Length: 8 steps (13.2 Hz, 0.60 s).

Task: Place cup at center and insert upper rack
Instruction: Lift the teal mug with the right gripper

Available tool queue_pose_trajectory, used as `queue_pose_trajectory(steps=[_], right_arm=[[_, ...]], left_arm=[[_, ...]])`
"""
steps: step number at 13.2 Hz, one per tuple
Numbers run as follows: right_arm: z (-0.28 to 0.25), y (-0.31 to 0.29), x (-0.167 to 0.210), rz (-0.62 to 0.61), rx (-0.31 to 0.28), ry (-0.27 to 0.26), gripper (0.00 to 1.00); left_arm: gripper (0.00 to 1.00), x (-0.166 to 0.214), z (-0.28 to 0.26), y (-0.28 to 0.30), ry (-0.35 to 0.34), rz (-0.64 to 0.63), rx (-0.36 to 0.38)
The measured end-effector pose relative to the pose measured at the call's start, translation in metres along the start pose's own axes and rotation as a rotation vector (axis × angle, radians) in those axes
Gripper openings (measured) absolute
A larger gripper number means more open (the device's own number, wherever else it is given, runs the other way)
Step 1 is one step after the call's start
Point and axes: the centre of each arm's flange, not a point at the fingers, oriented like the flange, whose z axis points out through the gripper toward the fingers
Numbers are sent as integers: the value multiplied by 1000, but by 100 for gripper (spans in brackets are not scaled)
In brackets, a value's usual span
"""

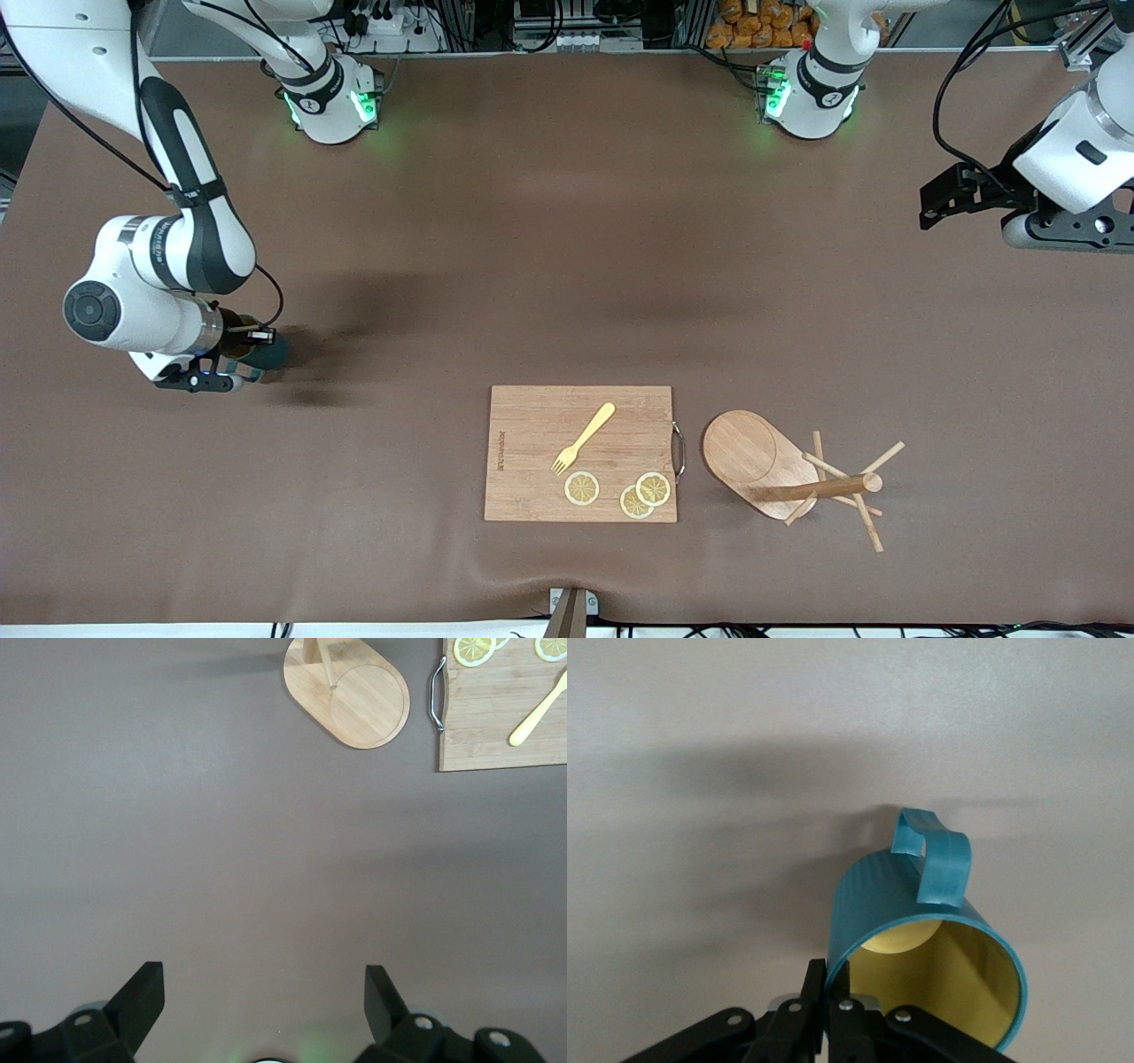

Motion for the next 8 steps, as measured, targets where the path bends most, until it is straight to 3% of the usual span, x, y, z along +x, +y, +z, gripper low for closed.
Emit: queue_pose_trajectory(steps=[3, 8], right_arm=[[-30, -15, -2, 20, 20, -7, 4], [-44, -82, -19, 154, 63, -47, 4]], left_arm=[[100, 0, 0, 1, -1, 2, 0], [100, 1, 2, 1, -3, 2, 0]])
